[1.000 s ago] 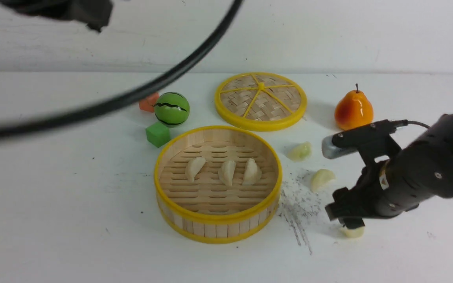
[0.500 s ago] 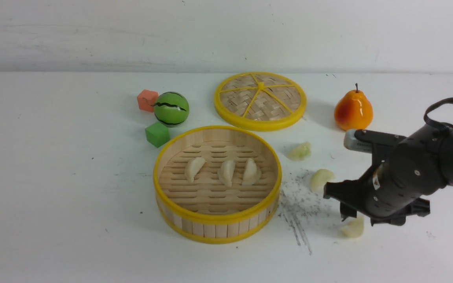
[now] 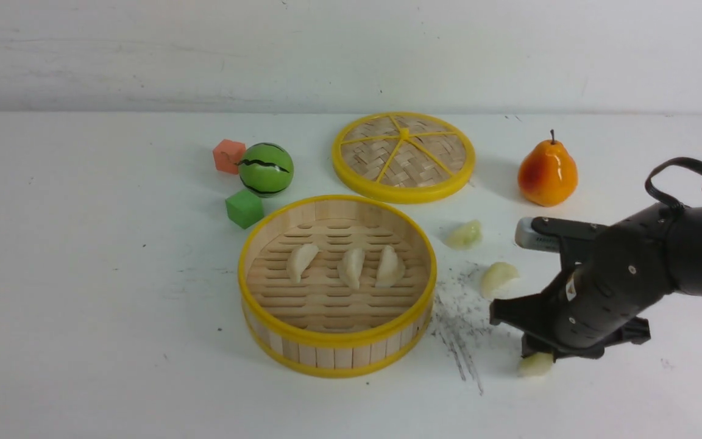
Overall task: Put the dumplings into the steamer on the white table.
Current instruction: 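Reach for and grasp a dumpling lying on the table beside the steamer, then place the dumpling in the bamboo steamer basket with the right gripper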
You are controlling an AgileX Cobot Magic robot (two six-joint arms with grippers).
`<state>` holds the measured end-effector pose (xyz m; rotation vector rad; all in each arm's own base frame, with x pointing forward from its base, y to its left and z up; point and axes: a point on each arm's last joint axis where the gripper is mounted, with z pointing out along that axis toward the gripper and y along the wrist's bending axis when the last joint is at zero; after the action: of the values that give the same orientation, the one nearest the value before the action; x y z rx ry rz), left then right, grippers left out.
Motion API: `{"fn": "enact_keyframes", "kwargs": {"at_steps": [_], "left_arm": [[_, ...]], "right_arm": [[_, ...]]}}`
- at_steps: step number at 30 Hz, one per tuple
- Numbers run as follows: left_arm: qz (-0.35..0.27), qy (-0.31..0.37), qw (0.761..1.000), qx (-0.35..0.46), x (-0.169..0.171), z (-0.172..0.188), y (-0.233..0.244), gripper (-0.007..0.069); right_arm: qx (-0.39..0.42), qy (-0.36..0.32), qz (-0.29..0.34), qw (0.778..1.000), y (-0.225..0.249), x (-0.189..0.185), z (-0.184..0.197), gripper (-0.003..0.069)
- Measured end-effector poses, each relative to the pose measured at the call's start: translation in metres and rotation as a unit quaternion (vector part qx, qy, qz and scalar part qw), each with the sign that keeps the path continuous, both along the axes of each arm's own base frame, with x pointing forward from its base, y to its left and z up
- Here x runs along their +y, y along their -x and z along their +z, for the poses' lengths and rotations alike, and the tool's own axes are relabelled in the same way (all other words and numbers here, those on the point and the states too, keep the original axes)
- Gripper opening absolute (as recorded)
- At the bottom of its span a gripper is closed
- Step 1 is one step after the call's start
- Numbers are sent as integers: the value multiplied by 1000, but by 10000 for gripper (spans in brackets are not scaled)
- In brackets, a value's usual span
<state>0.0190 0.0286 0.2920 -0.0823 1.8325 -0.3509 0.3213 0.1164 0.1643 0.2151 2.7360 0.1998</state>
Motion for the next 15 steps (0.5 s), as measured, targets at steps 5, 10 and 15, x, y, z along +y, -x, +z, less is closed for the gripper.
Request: {"fn": "enact_keyframes", "kwargs": {"at_steps": [5,10,15], "left_arm": [[-6,-21,1000,-11,-5,-11,-8,-14],[-19,-32,999,-32,-11,-16,-13,-14],[-22,-36,998,-36,-12,-18,-15,-14]], "right_arm": [[-3,11,30,999,0,0,1,231],[-9,18,59,998,9,-2,28,218],[-75,-31,106,991,12,25,82,206]]}}
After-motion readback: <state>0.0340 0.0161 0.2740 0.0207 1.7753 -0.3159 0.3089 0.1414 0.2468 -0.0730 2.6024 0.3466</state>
